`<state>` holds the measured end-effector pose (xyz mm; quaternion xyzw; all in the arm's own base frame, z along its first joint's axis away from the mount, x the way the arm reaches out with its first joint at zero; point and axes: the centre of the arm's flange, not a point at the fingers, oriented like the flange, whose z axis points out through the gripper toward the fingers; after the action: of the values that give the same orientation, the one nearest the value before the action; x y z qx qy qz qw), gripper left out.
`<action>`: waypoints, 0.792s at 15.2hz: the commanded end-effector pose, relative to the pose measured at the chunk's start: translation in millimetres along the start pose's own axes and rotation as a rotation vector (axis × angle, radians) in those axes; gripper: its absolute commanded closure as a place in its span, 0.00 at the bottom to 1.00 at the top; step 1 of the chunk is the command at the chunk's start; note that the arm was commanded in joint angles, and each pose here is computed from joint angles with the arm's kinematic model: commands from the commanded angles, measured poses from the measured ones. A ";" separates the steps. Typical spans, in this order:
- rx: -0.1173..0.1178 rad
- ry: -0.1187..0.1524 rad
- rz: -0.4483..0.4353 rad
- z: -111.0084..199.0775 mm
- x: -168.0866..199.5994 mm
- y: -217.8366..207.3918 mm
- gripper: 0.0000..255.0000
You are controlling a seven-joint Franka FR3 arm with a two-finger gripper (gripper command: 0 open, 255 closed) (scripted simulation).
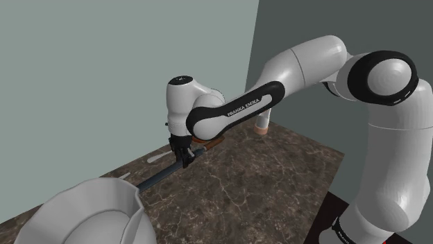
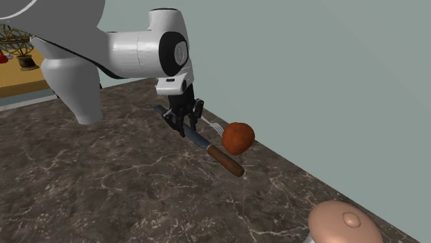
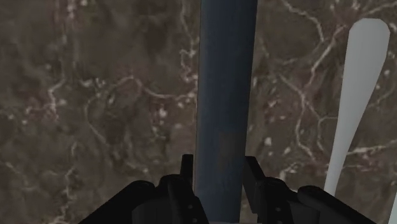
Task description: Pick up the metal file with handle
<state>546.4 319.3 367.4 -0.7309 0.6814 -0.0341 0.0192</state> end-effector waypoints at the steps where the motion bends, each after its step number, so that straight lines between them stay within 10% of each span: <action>1: 0.000 0.000 0.000 0.2 0.0 0.1 1.00; 12: 0.000 0.000 0.000 -47.0 1.5 -4.1 1.00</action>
<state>547.0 319.1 409.0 -0.7308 0.6814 -0.0340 0.0192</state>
